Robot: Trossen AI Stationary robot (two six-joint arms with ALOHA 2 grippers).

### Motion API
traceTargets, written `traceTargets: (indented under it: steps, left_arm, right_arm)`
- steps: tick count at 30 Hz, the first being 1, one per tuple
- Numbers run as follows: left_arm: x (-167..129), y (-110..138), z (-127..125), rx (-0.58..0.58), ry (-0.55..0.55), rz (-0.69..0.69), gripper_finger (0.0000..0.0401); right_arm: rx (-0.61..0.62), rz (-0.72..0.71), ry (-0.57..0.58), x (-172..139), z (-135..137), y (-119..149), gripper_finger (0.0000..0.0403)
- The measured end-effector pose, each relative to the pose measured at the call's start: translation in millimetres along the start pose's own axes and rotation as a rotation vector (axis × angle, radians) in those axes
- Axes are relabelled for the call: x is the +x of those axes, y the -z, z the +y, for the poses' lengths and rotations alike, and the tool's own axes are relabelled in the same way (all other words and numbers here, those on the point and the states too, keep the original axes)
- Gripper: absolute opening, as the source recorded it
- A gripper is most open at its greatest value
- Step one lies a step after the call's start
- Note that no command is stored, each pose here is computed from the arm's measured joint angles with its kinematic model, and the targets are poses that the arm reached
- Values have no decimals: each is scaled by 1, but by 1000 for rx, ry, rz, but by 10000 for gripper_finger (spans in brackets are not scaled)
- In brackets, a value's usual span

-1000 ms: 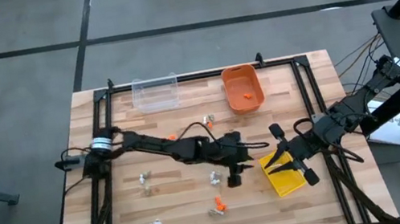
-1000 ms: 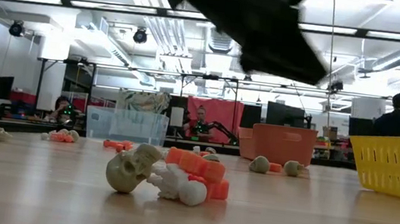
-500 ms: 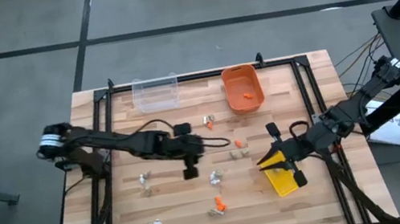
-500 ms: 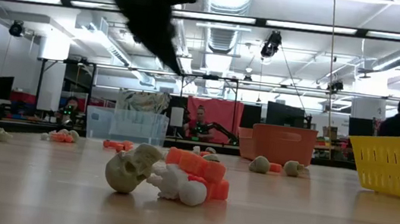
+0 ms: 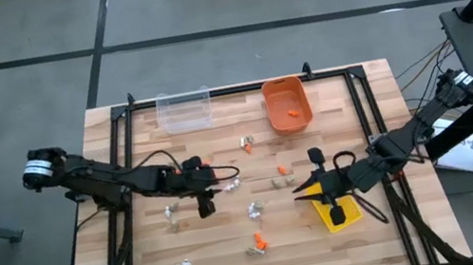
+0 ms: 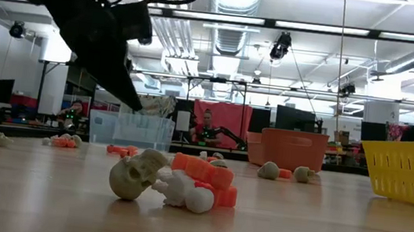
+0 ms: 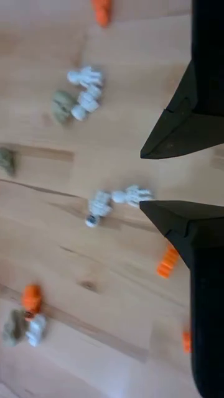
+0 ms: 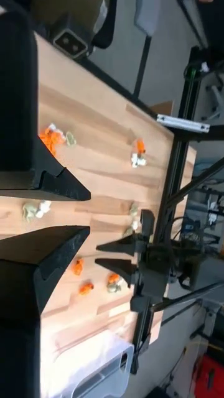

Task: Sort Halloween decoration
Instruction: Put the white skeleton toy into the transparent bin

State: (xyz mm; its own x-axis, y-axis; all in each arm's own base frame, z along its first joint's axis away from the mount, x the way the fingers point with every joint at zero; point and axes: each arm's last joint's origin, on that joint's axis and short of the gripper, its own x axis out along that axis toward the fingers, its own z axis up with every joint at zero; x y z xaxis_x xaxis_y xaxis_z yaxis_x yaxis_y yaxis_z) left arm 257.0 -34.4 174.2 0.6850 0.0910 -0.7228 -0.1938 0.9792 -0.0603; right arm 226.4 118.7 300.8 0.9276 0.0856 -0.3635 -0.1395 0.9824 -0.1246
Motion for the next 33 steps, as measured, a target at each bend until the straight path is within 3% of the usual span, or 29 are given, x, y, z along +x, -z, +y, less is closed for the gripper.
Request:
traceTargets:
  steps: [7,16,21,27,33]
  left_arm:
    - [19,4,-3,-5,12,-27,111]
    - [51,7,-6,33,-102,42,190]
    - [59,9,-7,55,-115,64,217]
    - [65,16,-6,56,-129,92,211]
    - [66,16,-6,59,-128,92,175]
  right_arm:
    - [5,8,27,7,-3,1,66]
    - [33,15,46,10,-7,2,66]
    - [39,16,45,10,-7,2,66]
    - [38,16,45,10,-7,2,66]
    - [38,17,51,10,-7,2,66]
